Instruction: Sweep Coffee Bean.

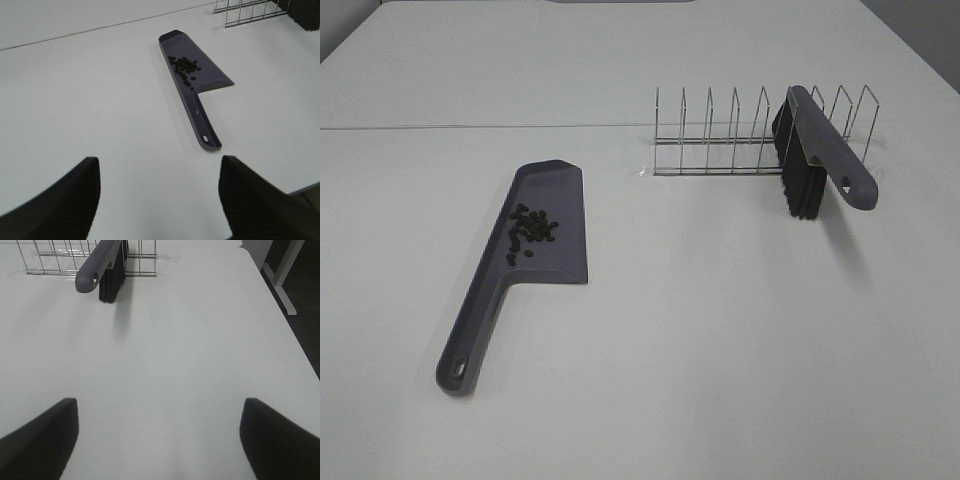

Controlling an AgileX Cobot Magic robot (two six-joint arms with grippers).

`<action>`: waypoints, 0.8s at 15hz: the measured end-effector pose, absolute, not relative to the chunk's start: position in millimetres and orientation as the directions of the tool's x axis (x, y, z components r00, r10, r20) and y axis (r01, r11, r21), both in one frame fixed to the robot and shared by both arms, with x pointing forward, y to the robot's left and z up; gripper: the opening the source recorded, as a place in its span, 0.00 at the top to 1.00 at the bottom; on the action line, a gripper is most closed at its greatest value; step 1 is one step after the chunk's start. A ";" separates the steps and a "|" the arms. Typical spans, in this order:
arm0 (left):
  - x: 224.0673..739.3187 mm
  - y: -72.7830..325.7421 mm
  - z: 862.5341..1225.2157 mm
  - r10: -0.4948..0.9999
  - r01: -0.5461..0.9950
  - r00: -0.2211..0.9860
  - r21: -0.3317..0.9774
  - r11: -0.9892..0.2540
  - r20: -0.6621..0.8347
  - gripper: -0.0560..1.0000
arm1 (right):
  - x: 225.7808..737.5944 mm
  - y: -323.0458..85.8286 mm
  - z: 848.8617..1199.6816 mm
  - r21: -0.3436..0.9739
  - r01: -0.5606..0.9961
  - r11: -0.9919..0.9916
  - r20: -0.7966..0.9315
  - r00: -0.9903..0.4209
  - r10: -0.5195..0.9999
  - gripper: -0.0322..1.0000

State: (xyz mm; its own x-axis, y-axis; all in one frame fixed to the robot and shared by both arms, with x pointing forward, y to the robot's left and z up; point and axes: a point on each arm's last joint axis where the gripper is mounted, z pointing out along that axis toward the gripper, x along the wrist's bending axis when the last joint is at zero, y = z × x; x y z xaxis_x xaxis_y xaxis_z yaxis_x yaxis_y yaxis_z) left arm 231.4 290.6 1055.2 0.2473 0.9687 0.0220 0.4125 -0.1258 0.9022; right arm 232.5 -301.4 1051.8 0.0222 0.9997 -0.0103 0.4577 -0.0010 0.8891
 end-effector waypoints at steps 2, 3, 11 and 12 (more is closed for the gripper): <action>231.4 290.6 1055.2 0.969 0.413 0.247 0.902 -0.126 0.022 0.33 | 232.5 -301.4 1051.8 0.889 0.458 -0.001 -0.010 0.021 1.000 0.17; 231.4 290.6 1055.2 0.969 0.413 0.247 0.902 -0.126 0.022 0.33 | 232.5 -301.3 1051.8 0.889 0.458 -0.001 -0.010 0.021 1.000 0.17; 231.4 290.6 1055.2 0.969 0.413 0.246 0.902 -0.125 0.022 0.33 | 232.5 -301.3 1051.8 0.889 0.458 -0.001 -0.009 0.020 1.000 0.17; 231.4 290.6 1055.2 0.969 0.413 0.246 0.902 -0.125 0.022 0.33 | 232.5 -301.3 1051.8 0.889 0.458 -0.001 -0.009 0.020 1.000 0.17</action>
